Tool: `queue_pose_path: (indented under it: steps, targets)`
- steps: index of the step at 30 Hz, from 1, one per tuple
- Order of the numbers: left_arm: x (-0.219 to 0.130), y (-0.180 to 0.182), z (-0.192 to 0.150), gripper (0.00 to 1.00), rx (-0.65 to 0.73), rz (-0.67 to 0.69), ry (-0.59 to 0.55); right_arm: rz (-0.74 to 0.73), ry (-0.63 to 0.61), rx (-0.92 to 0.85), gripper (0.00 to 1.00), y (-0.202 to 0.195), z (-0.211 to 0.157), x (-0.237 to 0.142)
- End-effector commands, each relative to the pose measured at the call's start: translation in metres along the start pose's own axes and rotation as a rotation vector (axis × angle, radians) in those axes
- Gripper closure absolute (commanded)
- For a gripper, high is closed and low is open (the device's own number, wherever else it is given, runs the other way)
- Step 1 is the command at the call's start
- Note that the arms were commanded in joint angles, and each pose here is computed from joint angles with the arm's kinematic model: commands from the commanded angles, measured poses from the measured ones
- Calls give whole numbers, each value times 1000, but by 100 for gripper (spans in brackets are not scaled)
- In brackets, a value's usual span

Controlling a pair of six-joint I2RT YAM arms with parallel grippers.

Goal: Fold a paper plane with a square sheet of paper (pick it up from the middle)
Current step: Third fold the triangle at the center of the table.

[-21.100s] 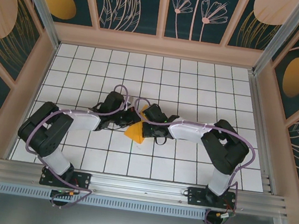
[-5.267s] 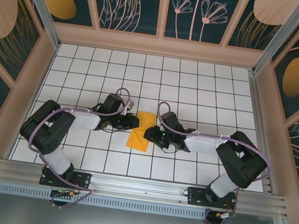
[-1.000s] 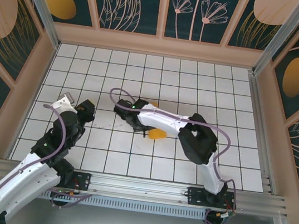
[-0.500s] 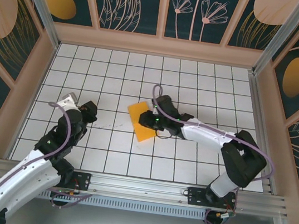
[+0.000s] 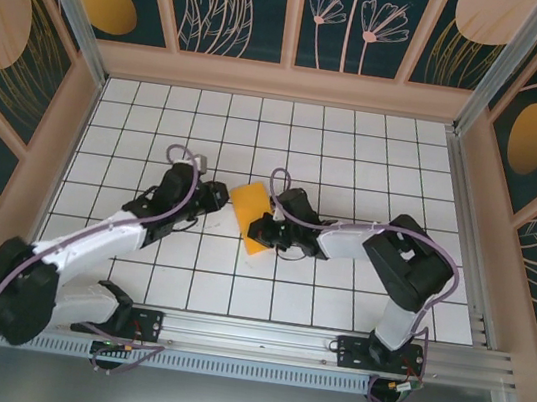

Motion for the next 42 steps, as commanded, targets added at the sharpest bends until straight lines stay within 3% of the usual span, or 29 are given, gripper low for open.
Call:
queue_pose_path:
  steps: [1,8,14,29,42]
  targets:
    - [22,-30,4,77,37,-144,82,31,7,43,97,-1,-5,5]
    - [77,-12,-13,79,-22,-145,225,-17,-15,98,97,-13,-7,4]
    - [98,18,-31,79,-62,-95,277,-13,-7,102,96,-11,-11,5]
    - [112,57,-49,79,-57,7,336,70,26,-10,93,26,-9,9]
    - [126,48,-51,78,-6,-61,390,-6,121,44,92,-3,-44,17]
Point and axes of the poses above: each hand's point on the last joint's axis, 136 mm out from that joint toward the fingers, its own x axis out along the fingers, its own y axis along the line the jaws close on, z = x × y, the point moved 2 cm from there along -x, back along the fingers, and after that the axes turned 3 degrees about x, right-handed, at the moved point
